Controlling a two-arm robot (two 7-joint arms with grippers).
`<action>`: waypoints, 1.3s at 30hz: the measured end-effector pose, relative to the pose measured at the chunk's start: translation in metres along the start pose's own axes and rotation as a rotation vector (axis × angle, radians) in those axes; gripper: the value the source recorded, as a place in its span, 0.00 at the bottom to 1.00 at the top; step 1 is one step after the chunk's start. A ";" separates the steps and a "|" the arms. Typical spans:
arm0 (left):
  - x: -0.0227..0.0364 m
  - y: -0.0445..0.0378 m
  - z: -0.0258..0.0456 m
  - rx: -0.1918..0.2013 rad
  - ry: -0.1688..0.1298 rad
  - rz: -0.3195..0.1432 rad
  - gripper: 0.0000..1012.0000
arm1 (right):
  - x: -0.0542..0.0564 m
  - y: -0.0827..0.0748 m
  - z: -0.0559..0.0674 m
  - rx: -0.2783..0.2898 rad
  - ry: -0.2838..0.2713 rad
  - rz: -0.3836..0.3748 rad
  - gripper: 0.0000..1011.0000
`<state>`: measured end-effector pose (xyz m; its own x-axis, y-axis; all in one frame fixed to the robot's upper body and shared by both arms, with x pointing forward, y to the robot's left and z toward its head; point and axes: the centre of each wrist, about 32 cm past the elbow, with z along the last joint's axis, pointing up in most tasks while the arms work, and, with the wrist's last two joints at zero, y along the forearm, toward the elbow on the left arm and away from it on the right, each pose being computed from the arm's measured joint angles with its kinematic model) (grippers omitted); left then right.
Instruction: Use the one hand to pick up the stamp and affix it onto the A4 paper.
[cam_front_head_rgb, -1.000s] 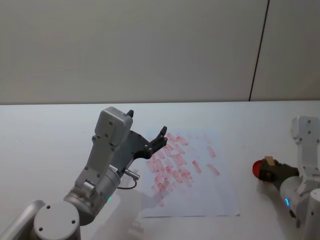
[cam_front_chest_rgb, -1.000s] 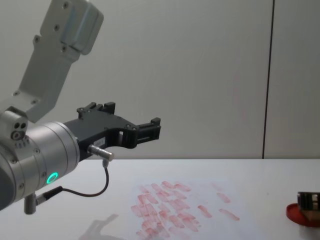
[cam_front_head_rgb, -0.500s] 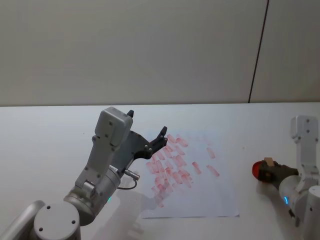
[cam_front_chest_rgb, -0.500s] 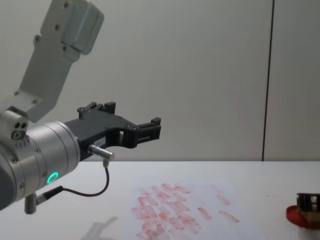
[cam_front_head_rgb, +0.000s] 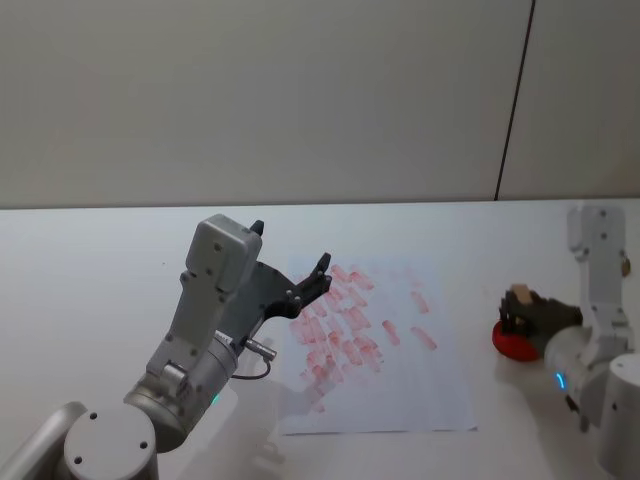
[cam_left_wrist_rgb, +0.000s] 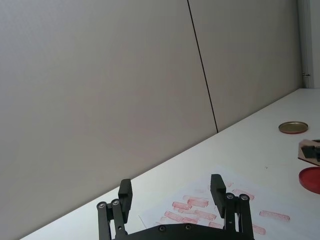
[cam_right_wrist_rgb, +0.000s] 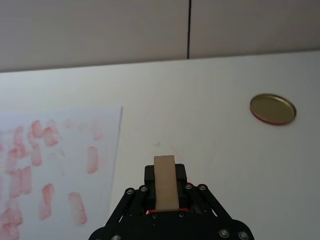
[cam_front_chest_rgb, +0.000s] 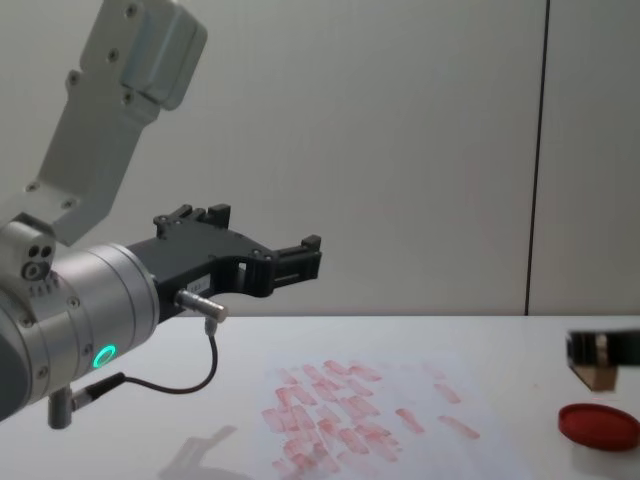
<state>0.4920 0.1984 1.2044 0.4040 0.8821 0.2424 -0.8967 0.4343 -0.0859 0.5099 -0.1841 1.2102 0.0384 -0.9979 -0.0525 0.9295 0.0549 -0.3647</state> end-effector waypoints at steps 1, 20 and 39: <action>0.0000 0.0000 0.0000 0.000 0.000 0.000 0.98 | -0.001 -0.001 0.002 0.008 -0.003 0.005 0.22; 0.0000 0.0000 0.0000 0.000 0.000 0.000 0.98 | -0.032 0.007 0.022 0.008 -0.044 0.120 0.22; 0.0000 0.0000 0.0000 0.000 0.000 0.000 0.98 | -0.053 0.058 0.005 -0.149 -0.051 0.151 0.22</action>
<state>0.4920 0.1984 1.2044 0.4040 0.8821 0.2425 -0.8967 0.4343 -0.0859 0.5641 -0.1280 1.1965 0.1954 -0.9781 -0.0713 0.8476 0.2050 -0.4895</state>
